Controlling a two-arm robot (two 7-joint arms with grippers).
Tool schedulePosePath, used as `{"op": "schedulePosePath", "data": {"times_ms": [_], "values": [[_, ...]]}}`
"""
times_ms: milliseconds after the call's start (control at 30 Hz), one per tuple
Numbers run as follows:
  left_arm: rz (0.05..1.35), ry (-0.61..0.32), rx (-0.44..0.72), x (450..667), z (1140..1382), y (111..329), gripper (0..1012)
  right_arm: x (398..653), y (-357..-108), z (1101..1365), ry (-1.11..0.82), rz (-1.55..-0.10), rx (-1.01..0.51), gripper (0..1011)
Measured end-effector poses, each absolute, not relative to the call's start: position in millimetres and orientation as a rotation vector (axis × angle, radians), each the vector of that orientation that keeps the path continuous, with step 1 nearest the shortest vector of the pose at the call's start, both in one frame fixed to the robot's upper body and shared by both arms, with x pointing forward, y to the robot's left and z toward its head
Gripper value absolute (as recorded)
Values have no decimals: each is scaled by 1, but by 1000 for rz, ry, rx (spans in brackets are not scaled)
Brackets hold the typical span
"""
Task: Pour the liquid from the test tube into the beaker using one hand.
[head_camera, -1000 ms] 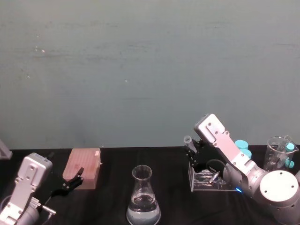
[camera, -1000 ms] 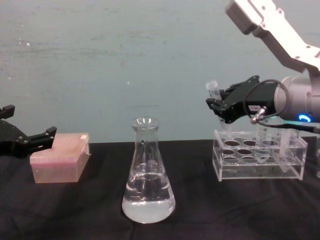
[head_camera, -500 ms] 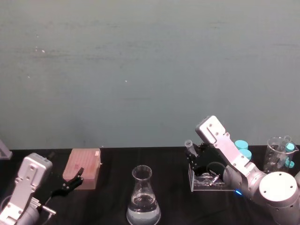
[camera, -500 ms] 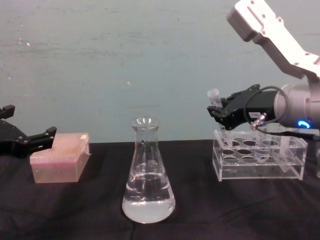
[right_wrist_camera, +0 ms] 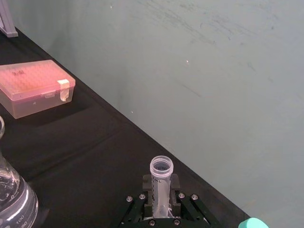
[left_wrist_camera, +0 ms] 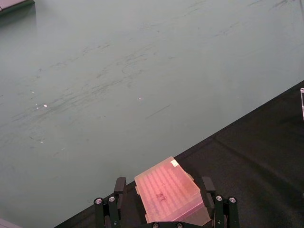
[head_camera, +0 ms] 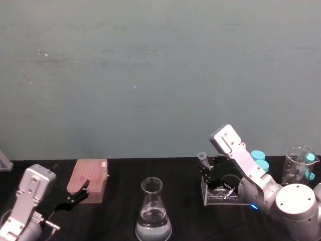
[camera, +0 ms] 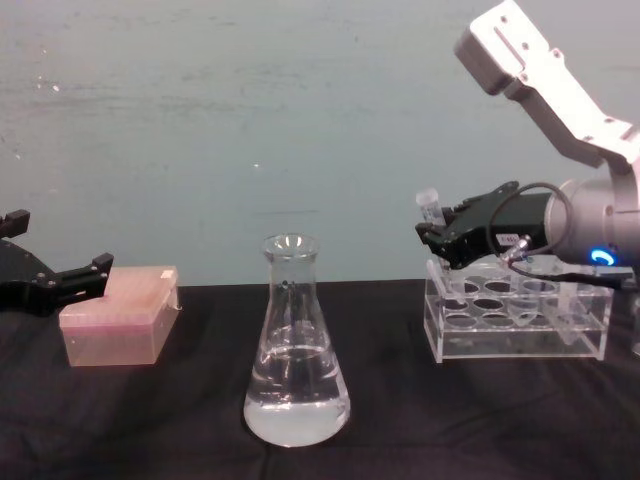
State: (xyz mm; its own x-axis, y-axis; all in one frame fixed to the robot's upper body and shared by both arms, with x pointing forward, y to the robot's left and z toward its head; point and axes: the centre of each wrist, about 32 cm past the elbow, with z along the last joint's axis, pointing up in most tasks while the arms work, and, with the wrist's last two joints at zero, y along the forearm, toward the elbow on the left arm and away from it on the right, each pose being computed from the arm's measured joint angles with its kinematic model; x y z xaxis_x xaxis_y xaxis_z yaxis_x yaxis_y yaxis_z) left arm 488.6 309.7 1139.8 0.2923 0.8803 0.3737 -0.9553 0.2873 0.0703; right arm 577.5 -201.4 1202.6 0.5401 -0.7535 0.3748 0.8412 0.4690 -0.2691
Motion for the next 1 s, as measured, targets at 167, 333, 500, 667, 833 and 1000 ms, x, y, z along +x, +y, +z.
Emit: {"op": "schedulePosePath", "data": {"times_ms": [167, 333, 500, 667, 833, 1000], "values": [[1248, -285, 304, 489, 1140, 310, 1000, 580, -202, 1200, -206, -989, -455, 209], [1248, -285, 304, 489, 1140, 310, 1000, 583, -203, 1197, -200, -995, -458, 209], [1248, -285, 304, 489, 1140, 310, 1000, 585, -203, 1196, -212, -1005, -457, 209], [1248, -285, 305, 489, 1140, 310, 1000, 585, -204, 1195, -217, -1008, -458, 209], [1248, -285, 304, 489, 1140, 310, 1000, 584, -204, 1196, -216, -1007, -458, 209], [1248, -285, 304, 489, 1140, 310, 1000, 584, -204, 1196, -216, -1007, -459, 209]]}}
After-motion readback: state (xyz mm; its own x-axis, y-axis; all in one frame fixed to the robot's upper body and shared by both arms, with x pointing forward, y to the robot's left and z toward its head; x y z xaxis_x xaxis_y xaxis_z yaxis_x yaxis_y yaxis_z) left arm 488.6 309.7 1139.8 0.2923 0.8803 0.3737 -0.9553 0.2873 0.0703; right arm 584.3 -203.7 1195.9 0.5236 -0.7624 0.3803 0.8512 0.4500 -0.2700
